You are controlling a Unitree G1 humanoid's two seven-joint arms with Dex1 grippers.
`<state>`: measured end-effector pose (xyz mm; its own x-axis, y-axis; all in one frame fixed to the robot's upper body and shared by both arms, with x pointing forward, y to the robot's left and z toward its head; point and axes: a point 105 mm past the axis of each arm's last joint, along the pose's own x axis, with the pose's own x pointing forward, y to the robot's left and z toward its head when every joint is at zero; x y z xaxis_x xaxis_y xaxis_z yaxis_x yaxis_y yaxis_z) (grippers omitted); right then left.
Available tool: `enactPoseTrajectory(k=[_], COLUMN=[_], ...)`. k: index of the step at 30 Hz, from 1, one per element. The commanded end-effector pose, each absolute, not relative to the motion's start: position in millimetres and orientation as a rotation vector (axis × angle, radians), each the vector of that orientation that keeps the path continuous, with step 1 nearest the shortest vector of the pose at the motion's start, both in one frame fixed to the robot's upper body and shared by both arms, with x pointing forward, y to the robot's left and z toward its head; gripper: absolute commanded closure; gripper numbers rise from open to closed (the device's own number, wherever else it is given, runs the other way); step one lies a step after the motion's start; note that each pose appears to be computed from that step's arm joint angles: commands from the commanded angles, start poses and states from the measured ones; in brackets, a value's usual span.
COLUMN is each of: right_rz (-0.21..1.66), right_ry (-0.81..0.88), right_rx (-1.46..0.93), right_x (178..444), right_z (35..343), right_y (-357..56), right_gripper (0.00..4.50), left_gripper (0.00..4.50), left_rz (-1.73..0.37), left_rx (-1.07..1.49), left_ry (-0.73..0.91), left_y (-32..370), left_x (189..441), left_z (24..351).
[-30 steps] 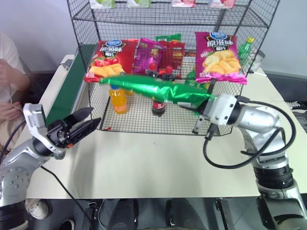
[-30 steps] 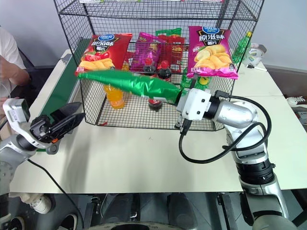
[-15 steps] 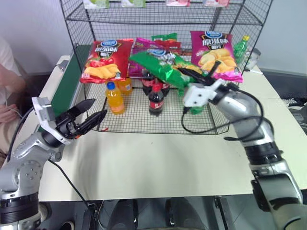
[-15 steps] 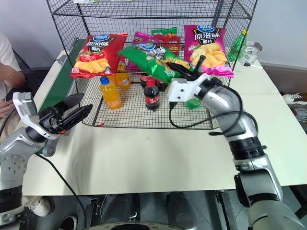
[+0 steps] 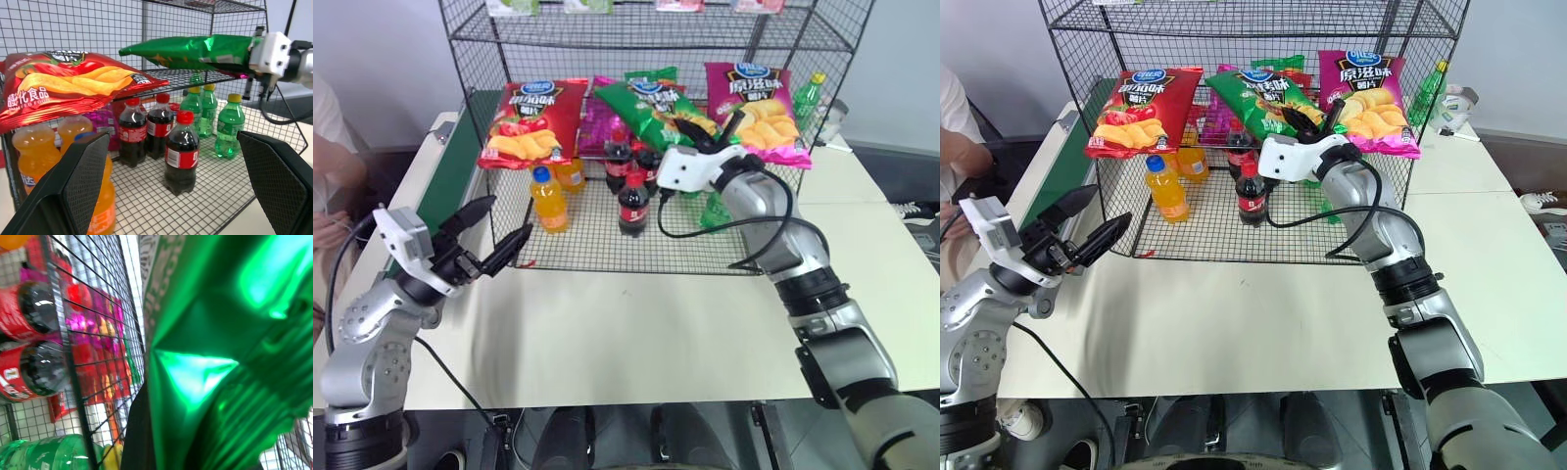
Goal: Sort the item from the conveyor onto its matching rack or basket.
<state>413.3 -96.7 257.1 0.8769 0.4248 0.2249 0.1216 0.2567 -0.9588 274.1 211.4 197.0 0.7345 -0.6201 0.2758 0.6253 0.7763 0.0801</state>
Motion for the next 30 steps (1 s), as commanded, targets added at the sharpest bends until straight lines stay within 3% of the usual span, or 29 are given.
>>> enactPoseTrajectory(k=[1,12,15,19,24,30], right_rz=[0.147,0.196,0.212,0.257,0.346,0.388], right_ry=[-0.548,-0.495,-0.495,-0.533,-0.606,-0.653], right_rx=[-1.297,-1.195,-1.140,-1.116,-0.925,-0.873], right_x=[412,418,418,414,399,392], right_z=[278,268,270,275,290,298], right_y=[-94,-83,-81,-68,-45,-35], right_gripper=[4.50,4.50,3.43,1.56,1.56,1.56], left_gripper=[0.06,0.06,0.00,0.00,0.00,0.00], left_rz=[-0.683,-0.694,-0.695,-0.699,-0.691,-0.694], left_rx=[0.001,-0.015,-0.018,-0.019,-0.017,-0.014], left_ry=[-0.348,-0.343,-0.343,-0.332,-0.326,-0.324], left_y=[210,205,203,201,202,200], left_x=[269,271,272,271,271,272], left_z=[207,204,203,200,197,194])
